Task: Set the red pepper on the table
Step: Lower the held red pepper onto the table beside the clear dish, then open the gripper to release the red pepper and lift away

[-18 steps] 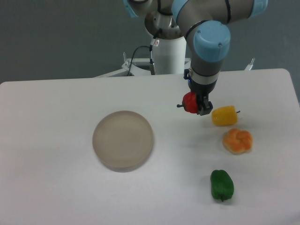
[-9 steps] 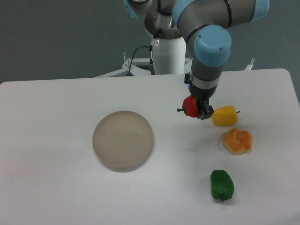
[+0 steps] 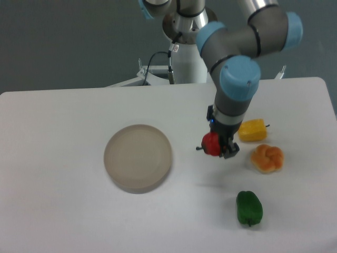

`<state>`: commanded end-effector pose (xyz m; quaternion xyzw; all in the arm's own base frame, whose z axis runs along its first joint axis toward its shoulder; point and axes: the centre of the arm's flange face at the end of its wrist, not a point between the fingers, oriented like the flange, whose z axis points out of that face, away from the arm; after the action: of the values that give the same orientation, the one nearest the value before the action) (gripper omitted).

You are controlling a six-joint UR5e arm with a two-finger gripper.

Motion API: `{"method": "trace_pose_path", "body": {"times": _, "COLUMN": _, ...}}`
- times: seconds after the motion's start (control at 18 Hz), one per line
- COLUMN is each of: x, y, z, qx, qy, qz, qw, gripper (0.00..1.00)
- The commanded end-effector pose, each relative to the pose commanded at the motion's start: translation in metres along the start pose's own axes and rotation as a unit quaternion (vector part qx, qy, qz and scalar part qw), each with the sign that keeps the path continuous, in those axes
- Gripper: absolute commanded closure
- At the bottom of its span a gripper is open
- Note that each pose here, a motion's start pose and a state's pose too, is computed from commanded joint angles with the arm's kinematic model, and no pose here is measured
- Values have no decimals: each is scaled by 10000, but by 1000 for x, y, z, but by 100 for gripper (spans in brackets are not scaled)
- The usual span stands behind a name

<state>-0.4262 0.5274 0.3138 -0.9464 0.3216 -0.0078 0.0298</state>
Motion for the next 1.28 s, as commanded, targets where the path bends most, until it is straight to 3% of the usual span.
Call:
{"method": "trace_pose_path", "body": {"times": 0.22, "x": 15, "y": 3, "z": 38, "qx": -6, "qy": 245, "qz": 54, "qw": 9997, "gripper": 60}}
{"method": "trace_pose_path", "body": {"times": 0.67, "x": 18, "y": 0, "z": 72, "qx": 18, "qy": 194, "qz": 110, "qw": 9997, "gripper": 53}}
{"method": "trace_pose_path", "body": {"times": 0.94, "x": 17, "y": -1, "z": 72, "qx": 24, "qy": 194, "qz": 386, "qw": 9991, "gripper": 13}}
{"method": "trace_pose_path", "body": {"times": 1.11, "x": 17, "y": -1, "z": 71, "qx": 24, "qy": 194, "qz": 379, "qw": 9991, "gripper": 0}}
{"method": "trace_pose_path", "body": {"times": 1.28, "x": 17, "y": -3, "z": 71, "qx": 29, "qy": 203, "qz": 317, "qw": 9993, "gripper": 0}}
